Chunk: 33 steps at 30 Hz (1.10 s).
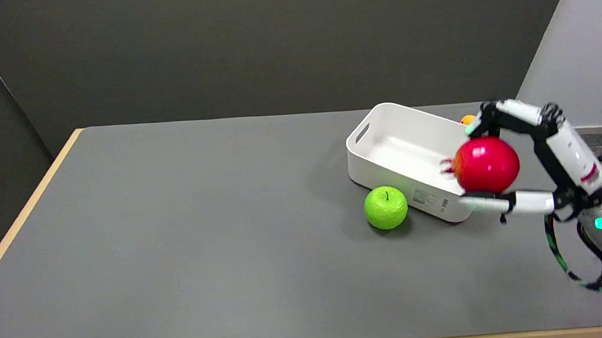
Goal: Place the pomegranate into the white box.
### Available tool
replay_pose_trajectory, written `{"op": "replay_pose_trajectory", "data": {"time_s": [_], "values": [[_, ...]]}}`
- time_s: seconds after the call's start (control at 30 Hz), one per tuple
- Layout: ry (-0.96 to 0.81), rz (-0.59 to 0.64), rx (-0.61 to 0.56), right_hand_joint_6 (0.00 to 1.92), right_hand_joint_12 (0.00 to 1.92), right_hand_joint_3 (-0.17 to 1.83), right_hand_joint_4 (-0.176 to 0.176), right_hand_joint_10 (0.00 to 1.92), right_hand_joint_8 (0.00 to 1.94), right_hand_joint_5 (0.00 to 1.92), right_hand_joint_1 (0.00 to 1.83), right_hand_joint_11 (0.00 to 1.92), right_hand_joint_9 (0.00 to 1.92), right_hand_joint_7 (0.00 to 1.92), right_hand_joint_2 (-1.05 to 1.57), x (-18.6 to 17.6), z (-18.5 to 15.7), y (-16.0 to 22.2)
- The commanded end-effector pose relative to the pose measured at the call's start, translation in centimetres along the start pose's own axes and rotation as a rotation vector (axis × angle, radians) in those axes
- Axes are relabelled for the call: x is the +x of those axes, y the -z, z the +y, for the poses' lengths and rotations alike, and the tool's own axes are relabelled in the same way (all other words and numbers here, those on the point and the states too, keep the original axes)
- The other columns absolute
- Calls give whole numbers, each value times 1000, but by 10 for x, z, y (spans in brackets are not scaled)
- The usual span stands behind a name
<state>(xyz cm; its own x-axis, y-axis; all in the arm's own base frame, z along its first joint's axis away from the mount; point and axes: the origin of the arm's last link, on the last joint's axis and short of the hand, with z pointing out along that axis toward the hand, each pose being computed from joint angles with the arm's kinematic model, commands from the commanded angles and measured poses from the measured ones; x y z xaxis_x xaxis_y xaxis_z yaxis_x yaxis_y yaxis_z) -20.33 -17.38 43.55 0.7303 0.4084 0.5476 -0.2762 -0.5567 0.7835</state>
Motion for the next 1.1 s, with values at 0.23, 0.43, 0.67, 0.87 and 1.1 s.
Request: {"op": "replay_pose_trajectory", "data": {"time_s": [0.23,0.43,0.67,0.87,1.1], "values": [[158,-27,-196,1540,1718,369,-176,1903,1556,648,1171,600,866,692,1117,-19,120,-113],[133,-114,-337,1556,1735,360,-176,1911,1573,636,1166,580,855,679,1129,-54,151,-118],[123,-251,-497,1569,1747,354,-176,1915,1586,625,1162,561,846,669,1139,-93,174,-94],[101,-256,-525,1563,1740,351,-176,1906,1580,629,1163,566,848,672,1138,-96,169,-71],[29,-132,-512,1511,1769,257,-176,1841,1529,644,1172,541,848,692,1168,-72,154,-41]]}}
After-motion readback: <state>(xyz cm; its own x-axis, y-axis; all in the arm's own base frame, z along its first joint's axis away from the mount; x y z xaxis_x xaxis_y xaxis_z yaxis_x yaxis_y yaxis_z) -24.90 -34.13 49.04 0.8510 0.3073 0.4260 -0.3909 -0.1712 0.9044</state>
